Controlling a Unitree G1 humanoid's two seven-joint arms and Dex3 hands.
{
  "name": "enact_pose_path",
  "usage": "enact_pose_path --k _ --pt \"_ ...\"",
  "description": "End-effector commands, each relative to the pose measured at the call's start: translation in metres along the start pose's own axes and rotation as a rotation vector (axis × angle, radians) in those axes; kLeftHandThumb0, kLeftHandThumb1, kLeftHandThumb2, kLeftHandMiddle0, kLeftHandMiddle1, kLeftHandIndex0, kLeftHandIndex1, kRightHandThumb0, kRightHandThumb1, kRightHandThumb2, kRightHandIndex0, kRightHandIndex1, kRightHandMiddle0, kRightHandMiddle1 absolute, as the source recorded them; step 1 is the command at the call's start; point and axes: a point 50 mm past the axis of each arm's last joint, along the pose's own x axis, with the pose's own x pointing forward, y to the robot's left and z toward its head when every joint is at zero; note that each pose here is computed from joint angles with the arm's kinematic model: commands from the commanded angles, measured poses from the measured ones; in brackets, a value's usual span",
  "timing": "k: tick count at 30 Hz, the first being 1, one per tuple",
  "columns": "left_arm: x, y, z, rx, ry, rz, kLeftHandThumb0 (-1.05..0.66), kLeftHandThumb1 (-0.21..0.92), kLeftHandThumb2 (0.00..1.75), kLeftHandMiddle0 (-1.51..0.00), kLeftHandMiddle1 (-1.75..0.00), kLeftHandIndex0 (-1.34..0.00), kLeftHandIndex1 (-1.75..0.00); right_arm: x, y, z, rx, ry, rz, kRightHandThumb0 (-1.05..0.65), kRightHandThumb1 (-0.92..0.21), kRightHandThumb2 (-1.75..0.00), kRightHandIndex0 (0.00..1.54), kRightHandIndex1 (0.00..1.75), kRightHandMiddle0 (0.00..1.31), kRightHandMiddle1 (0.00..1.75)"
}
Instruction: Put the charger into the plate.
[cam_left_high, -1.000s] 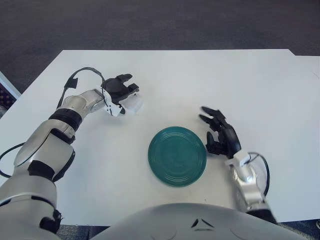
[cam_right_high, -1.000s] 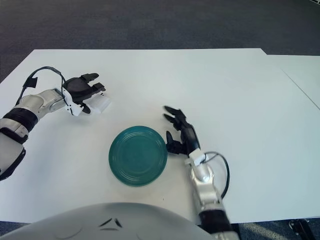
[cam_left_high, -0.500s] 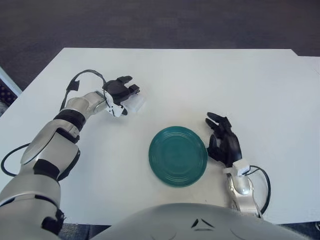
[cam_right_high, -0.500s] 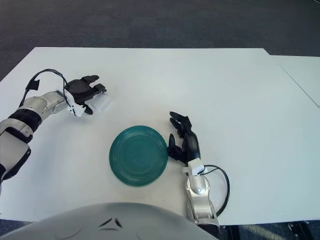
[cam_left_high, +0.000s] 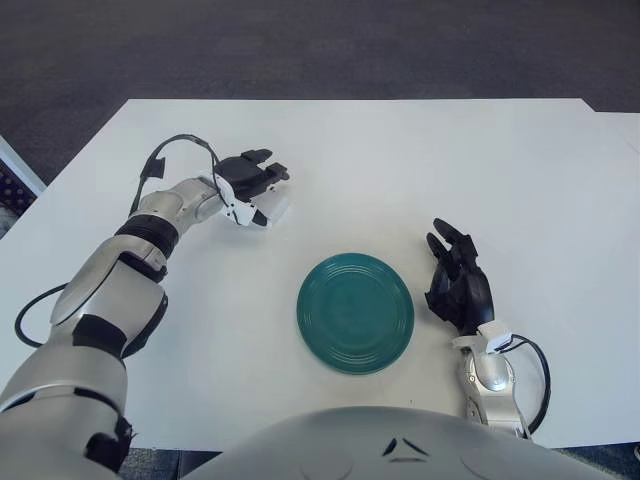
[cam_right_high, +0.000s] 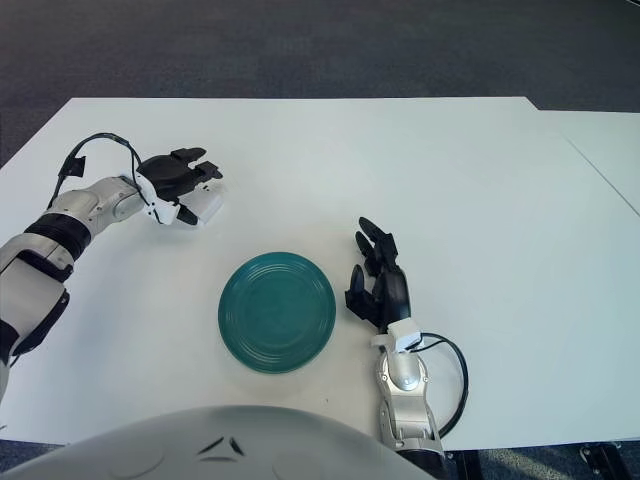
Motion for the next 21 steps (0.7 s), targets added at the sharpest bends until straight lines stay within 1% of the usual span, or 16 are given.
enact_pose_path --k 1,3,6,8,9,10,11,14,15,19,21 --pt "-0.001 0.003 -0.002 -0.017 0.012 0.0 -0.96 0.92 0.15 -0.16 0.0 -0.04 -0.73 0.0 -0.001 -0.003 -0.065 0.015 -0.017 -0.74 -0.92 -0.86 0.32 0.02 0.02 0.62" --pt "0.0 0.003 -0.002 -0.02 0.01 -0.002 -0.96 0.92 0.14 -0.16 0.0 -0.05 -0.73 0.0 -0.003 -0.004 -0.161 0.029 -0.042 -0.75 -0.92 -0.86 0.31 0.01 0.01 0.63" --pt "0.0 0.003 -0.001 -0.018 0.011 -0.011 -0.97 0.92 0.16 -0.16 0.0 -0.06 -0.73 0.001 -0.003 -0.004 -0.172 0.013 -0.057 -0.73 -0.92 -0.85 0.3 0.01 0.0 0.6" --pt "0.0 0.001 -0.001 -0.013 0.015 -0.016 -0.98 0.92 0.16 -0.17 0.0 -0.06 -0.74 0.0 -0.004 -0.007 -0.232 0.021 -0.057 -0.71 -0.92 -0.84 0.29 0.0 0.0 0.59" --pt "0.0 0.001 -0.001 -0.01 0.016 -0.017 -0.98 0.92 0.17 -0.16 0.0 -0.06 -0.74 0.0 -0.006 -0.015 -0.392 0.061 -0.05 -0.66 -0.92 -0.69 0.26 0.0 0.06 0.52" --pt "0.0 0.001 -0.002 -0.009 0.017 -0.018 -0.98 0.92 0.17 -0.16 0.0 -0.06 -0.74 0.0 -0.009 -0.021 -0.513 0.081 -0.048 -0.69 -0.92 -0.73 0.24 0.0 0.06 0.47" --pt "0.0 0.001 -0.002 -0.009 0.018 -0.019 -0.98 0.92 0.18 -0.16 0.0 -0.06 -0.74 -0.001 -0.011 -0.024 -0.592 0.088 -0.049 -0.71 -0.92 -0.75 0.23 0.0 0.04 0.49" --pt "0.0 0.0 -0.001 -0.014 0.021 -0.02 -0.98 0.92 0.18 -0.16 0.0 -0.06 -0.74 0.0 -0.006 -0.014 -0.491 0.074 -0.084 -0.74 -0.92 -0.77 0.24 0.0 0.01 0.53" --pt "0.0 0.001 -0.001 -0.017 0.019 -0.019 -0.97 0.92 0.18 -0.16 0.0 -0.06 -0.74 0.0 -0.005 -0.012 -0.486 0.066 -0.083 -0.74 -0.92 -0.77 0.24 0.01 0.01 0.54" --pt "0.0 0.002 -0.001 -0.029 0.02 -0.023 -0.95 0.92 0.19 -0.16 0.0 -0.07 -0.75 0.0 -0.005 -0.011 -0.551 0.015 -0.029 -0.71 -0.92 -0.74 0.28 0.02 0.01 0.59" --pt "0.0 0.002 -0.001 -0.034 0.021 -0.029 -0.95 0.92 0.19 -0.16 0.0 -0.07 -0.75 0.0 -0.004 -0.011 -0.401 0.055 -0.052 -0.7 -0.92 -0.74 0.29 0.02 0.02 0.61"
